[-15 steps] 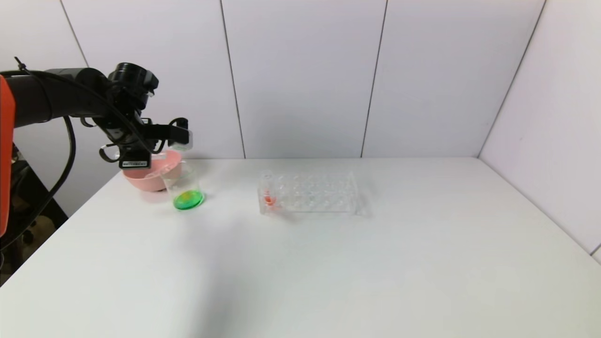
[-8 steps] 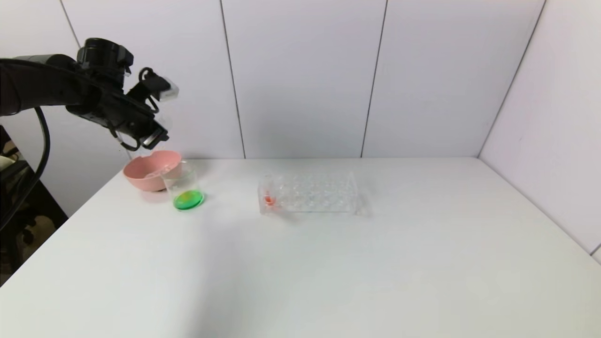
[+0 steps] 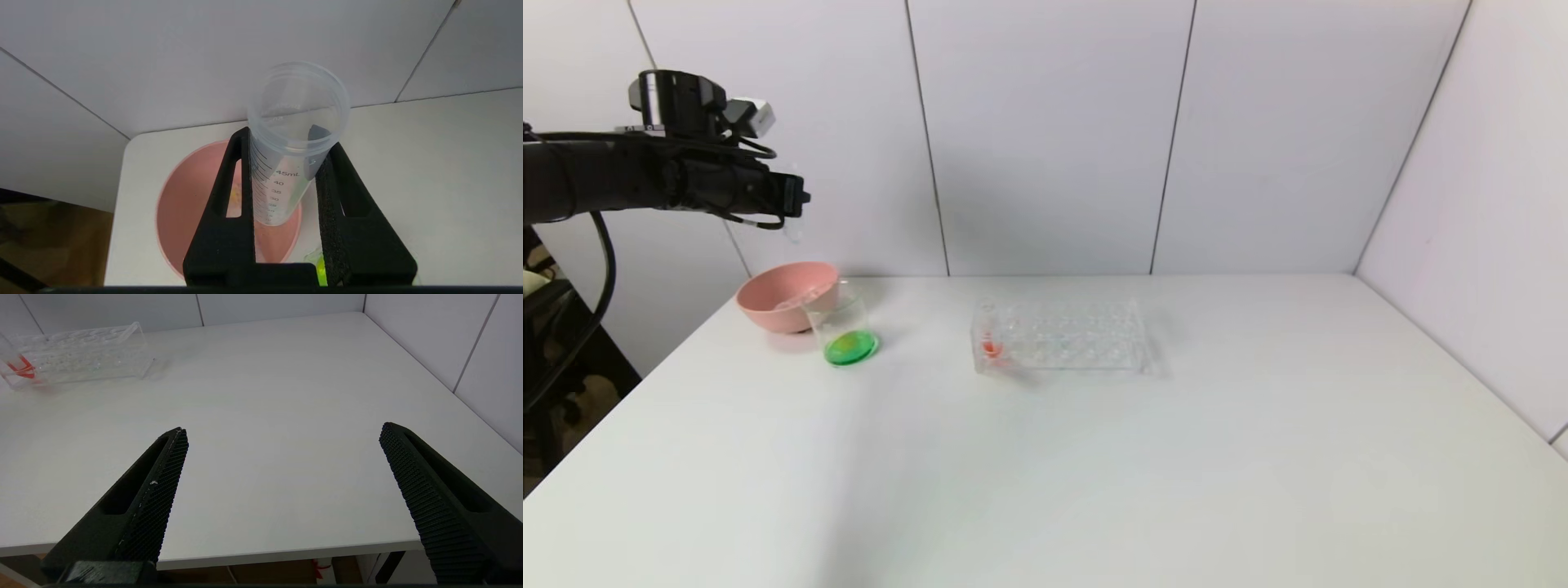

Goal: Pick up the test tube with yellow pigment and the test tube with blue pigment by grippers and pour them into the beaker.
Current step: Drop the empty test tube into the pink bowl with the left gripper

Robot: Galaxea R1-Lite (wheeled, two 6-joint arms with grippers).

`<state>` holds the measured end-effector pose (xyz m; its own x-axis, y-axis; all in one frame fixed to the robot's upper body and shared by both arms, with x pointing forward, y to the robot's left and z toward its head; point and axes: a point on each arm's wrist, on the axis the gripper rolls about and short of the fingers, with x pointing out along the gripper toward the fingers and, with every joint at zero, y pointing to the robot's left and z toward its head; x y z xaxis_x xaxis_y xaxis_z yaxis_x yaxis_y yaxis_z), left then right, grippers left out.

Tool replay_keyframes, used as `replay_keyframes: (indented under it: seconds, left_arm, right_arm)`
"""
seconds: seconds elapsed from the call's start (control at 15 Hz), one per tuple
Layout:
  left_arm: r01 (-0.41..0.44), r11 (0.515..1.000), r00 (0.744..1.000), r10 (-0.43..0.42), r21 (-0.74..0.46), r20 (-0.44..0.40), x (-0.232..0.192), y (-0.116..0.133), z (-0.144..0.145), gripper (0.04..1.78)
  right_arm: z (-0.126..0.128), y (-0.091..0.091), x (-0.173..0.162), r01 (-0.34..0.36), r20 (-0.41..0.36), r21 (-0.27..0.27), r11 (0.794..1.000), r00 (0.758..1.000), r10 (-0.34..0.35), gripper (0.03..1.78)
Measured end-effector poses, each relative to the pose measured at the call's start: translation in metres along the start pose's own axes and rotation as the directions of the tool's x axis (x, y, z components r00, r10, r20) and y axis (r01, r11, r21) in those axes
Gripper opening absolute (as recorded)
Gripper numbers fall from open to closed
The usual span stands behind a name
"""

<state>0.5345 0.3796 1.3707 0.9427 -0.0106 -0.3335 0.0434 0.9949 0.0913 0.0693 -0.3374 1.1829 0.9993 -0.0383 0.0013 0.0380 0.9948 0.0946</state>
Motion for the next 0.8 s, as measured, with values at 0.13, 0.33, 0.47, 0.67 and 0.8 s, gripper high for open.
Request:
replay_keyframes:
  seconds: [0.13, 0.33, 0.47, 0.67, 0.8]
  left_arm:
    - [-0.010, 1.000, 1.000, 0.010, -0.022, -0.013, 0.006, 0.004, -0.006, 0.45]
    - [-0.020, 0.999, 0.999, 0.018, -0.040, -0.036, 0.015, 0.010, -0.014, 0.45]
    - [-0.028, 0.998, 0.998, 0.025, -0.056, -0.052, 0.019, 0.015, -0.019, 0.45]
    - [-0.032, 0.992, 0.998, 0.024, -0.119, -0.065, 0.022, 0.016, -0.023, 0.45]
    - [-0.036, 0.988, 0.997, 0.025, -0.151, -0.070, 0.023, 0.018, -0.025, 0.46]
  right_arm:
    - [0.000, 0.000, 0.000, 0.000, 0.000, 0.000, 1.000, 1.000, 0.000, 1.71]
    - [0.000, 0.000, 0.000, 0.000, 0.000, 0.000, 1.000, 1.000, 0.000, 1.71]
    - [0.000, 0.000, 0.000, 0.000, 0.000, 0.000, 1.000, 1.000, 0.000, 1.71]
    - [0.000, 0.000, 0.000, 0.000, 0.000, 0.000, 1.000, 1.000, 0.000, 1.71]
    - [0.000, 0.000, 0.000, 0.000, 0.000, 0.000, 1.000, 1.000, 0.000, 1.71]
